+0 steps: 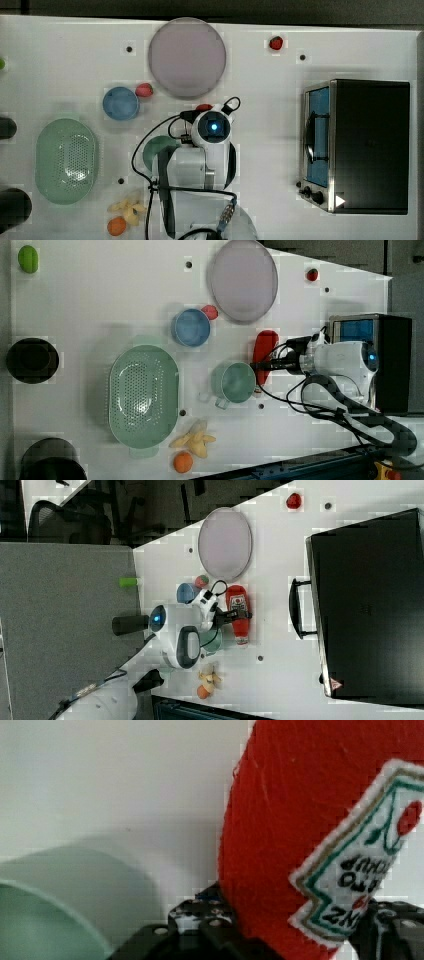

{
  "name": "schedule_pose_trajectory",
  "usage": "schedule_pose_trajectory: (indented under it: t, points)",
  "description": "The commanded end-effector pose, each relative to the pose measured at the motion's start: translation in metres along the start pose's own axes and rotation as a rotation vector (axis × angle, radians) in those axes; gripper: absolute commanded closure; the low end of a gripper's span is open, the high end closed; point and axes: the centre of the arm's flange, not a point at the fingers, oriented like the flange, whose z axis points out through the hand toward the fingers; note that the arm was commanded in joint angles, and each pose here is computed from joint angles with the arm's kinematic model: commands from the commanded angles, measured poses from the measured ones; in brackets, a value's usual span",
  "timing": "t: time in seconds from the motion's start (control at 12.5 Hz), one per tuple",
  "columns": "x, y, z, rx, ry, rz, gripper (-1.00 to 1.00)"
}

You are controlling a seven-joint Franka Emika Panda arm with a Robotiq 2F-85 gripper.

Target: Pick Ketchup from the table and place it in strainer.

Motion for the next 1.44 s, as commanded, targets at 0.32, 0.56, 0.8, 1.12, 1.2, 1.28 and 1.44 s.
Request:
schedule_pose_trajectory:
  t: [0.32, 0.56, 0.8, 1.12, 1.2, 1.28, 1.44]
  points:
    - [0.019, -0.047, -0.163, -0.052, 0.081, -0.093, -0.25]
    - [0.010, -0.084, -0.223, -0.071, 0.061, -0.035, -0.25]
    - [0.003, -0.146, -0.246, -0.082, 0.081, 0.050, -0.25]
    - [-0.015, -0.236, -0.235, -0.083, 0.081, 0.182, -0.25]
    - [-0.021, -0.256, -0.230, -0.082, 0.078, 0.214, -0.25]
    - [-0.028, -0.275, -0.223, -0.079, 0.073, 0.239, -0.25]
    - [-0.037, -0.311, -0.206, -0.057, 0.070, 0.269, -0.25]
